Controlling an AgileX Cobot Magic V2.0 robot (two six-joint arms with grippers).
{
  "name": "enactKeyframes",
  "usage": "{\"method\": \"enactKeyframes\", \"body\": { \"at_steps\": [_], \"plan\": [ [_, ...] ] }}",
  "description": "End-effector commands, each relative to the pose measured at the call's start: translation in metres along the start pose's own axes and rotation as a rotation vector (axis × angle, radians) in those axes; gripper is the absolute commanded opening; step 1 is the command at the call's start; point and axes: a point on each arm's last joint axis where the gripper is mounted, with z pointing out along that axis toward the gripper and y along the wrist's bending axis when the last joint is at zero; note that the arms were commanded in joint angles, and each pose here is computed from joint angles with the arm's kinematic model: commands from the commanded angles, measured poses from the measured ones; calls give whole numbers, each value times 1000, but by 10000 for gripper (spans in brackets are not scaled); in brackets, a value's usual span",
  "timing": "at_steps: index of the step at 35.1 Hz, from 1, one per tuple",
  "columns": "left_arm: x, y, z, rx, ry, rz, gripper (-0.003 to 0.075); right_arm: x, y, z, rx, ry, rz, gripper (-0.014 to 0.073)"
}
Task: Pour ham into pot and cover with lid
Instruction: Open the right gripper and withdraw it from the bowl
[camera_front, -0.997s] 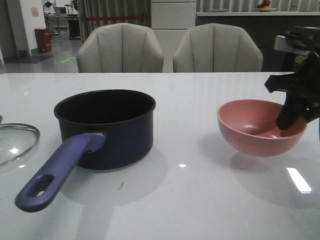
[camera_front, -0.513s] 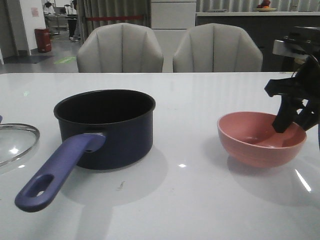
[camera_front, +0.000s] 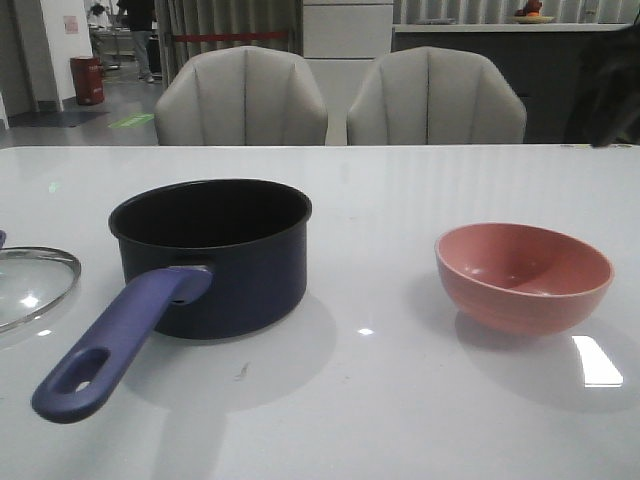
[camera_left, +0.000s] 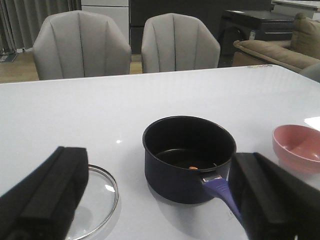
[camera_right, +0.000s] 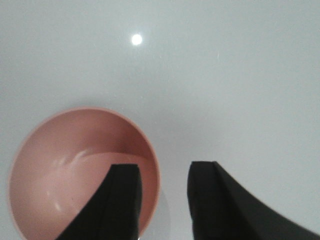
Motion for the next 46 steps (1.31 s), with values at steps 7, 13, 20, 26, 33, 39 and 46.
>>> {"method": "enactKeyframes", "body": {
  "at_steps": [7,13,20,26,33,39,46],
  "plan": [
    [-14,-1,-2,11,-94,-4,606,6,34,-73,28,-347,-89,359],
    [-14,-1,-2,11,-94,-4,606,35,49,-100,14,-517,-79,359],
    [-15,-1,-2,11,-96,-4,606,82,57,-132,-9,-683,-77,359],
    [-16,-1,-2,11,-109,-4,606,136,57,-158,-46,-784,-52,359],
    [-16,-1,-2,11,-109,-4,606,185,53,-157,-40,-888,-46,359],
    [-16,-1,-2,11,-109,-4,606,203,51,-143,-28,-891,-40,355],
    [-16,-1,-2,10,-107,-4,606,206,51,-140,-37,-859,-45,134]
  ]
}}
